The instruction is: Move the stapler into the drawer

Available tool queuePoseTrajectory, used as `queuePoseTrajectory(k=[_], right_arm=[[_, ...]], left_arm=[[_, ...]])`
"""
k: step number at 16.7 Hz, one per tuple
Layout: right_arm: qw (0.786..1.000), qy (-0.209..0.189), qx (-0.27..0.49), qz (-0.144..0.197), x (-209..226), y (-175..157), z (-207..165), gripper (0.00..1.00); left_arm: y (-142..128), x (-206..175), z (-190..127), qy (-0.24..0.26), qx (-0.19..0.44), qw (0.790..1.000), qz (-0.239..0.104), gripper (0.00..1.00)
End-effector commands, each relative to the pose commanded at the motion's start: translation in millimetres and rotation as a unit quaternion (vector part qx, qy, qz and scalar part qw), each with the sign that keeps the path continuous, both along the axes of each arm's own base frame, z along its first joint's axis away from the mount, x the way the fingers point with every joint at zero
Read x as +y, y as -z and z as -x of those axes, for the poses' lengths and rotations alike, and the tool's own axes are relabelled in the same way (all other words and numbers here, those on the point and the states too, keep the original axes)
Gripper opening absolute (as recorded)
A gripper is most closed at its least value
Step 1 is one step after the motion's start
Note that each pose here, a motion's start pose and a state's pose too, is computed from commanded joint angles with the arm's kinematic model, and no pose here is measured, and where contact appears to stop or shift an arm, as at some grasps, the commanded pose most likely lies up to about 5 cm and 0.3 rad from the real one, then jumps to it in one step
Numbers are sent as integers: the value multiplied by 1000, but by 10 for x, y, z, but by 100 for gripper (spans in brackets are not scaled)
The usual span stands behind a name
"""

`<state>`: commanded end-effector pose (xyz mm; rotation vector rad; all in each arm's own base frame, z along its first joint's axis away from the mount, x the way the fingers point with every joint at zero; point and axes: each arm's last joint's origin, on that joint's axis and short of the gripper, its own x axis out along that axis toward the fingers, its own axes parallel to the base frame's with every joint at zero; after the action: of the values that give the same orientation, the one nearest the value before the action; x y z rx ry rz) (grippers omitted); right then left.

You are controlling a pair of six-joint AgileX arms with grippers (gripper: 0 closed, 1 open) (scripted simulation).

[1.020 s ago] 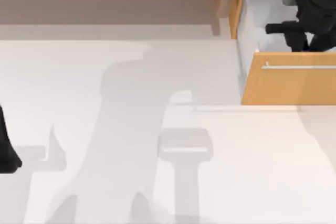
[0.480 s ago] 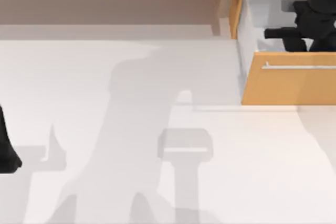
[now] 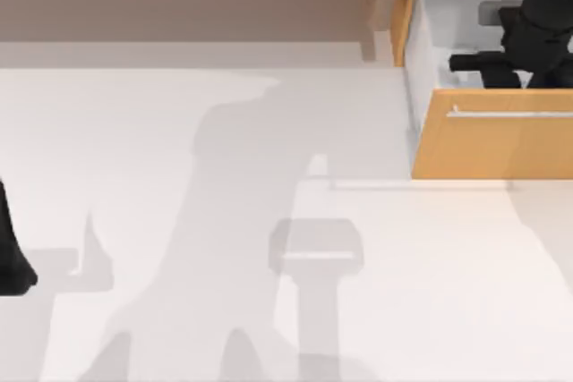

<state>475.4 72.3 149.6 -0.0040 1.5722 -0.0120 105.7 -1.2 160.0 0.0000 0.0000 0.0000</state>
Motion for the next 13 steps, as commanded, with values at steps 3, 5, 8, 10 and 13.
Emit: queuePoseTrajectory(k=[3, 5, 8, 10, 13], right_arm=[[1000, 0, 0, 0, 0, 0, 0, 30], [1000, 0, 0, 0, 0, 0, 0, 45], [1000, 0, 0, 0, 0, 0, 0, 68], [1000, 0, 0, 0, 0, 0, 0, 83], [1000, 0, 0, 0, 0, 0, 0, 100]], left_arm=[[0, 0, 0, 0, 0, 1000, 0, 100], [0, 0, 0, 0, 0, 1000, 0, 100], [0, 0, 0, 0, 0, 1000, 0, 100], [0, 0, 0, 0, 0, 1000, 0, 100], [0, 0, 0, 0, 0, 1000, 0, 100]])
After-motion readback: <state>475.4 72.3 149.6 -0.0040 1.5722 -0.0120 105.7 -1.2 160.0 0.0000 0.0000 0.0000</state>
